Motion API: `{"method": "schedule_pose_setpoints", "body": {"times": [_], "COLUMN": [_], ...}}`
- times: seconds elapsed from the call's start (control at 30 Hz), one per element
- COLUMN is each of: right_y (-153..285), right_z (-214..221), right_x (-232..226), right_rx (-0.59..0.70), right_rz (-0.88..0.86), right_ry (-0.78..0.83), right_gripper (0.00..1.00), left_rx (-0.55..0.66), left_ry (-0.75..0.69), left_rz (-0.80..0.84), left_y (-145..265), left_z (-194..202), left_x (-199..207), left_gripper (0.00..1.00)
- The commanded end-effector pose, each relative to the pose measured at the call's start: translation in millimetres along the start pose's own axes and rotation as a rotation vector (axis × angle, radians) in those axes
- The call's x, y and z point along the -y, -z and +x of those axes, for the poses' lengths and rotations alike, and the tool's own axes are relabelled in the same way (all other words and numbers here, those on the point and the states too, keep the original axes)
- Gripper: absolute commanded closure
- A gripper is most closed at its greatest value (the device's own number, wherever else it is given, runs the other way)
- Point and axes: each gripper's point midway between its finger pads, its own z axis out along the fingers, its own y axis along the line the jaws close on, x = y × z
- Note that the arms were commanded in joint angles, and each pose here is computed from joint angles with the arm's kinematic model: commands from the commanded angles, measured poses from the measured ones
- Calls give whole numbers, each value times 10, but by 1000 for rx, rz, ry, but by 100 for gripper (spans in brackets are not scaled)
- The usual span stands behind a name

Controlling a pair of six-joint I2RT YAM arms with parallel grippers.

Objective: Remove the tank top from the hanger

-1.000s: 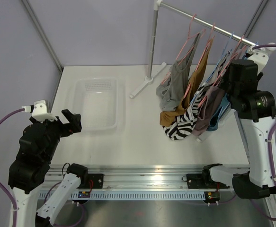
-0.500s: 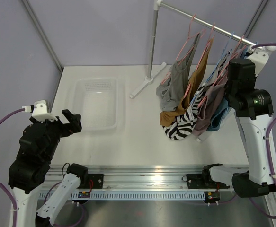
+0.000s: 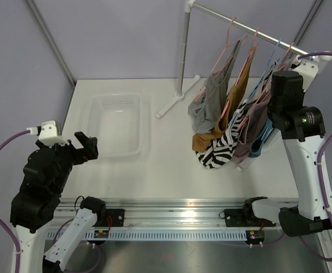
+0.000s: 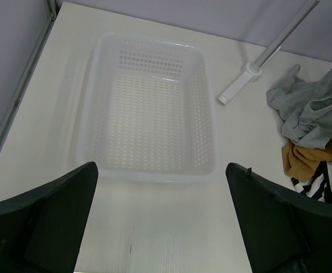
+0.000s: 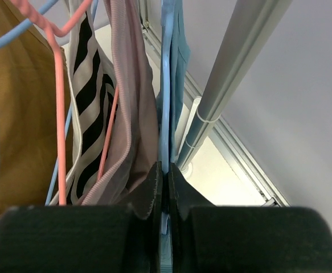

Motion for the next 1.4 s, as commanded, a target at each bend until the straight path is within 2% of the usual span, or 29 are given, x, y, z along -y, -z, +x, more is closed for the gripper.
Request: {"method": "schedule_pose_setpoints", "body": {"times": [0.0,0.23,0.33,0.6,0.77,0.87,1.0,1.07,1.23,1.33,1.37], "right_y": [141,421,600,953,1318,1507,1792,2005,2644,3024,3164], "right_z": [-289,-620,-688,-507,-297,-81,67,117,30,-3,-51], "right_x": [3,48,-28,67,140,203,320,384,522,496,528], "right_rx": [65,113,116,83,48,2,29,66,254,294,323], "right_rz": [-37,-116,-226,-351,-492,-559,-651,-726,-961,-1146,-1201], "right_ry": [-51,-68,-85,-86,-65,-39,-57,-71,-87,-68,-67], "right_gripper": [100,100,100,100,100,100,100,100,100,100,100], "left_rx": [19,25,28,31,34,9,-39,-46,-117,-82,-21], "left_ry": [-12,-5,-1,-10,-34,-27,-2,27,96,124,118], "left_rz": [22,33,39,104,160,245,483,555,730,878,928], "left_y": [-43,-14,6,95,138,143,204,168,128,302,375], "left_z": [-52,-87,-106,-215,-270,-260,-200,-215,-119,-241,-377], "left_x": [50,72,82,202,298,467,898,1053,1381,1582,1647], "left_gripper": [1,1,1,1,1,1,1,1,1,1,1]}}
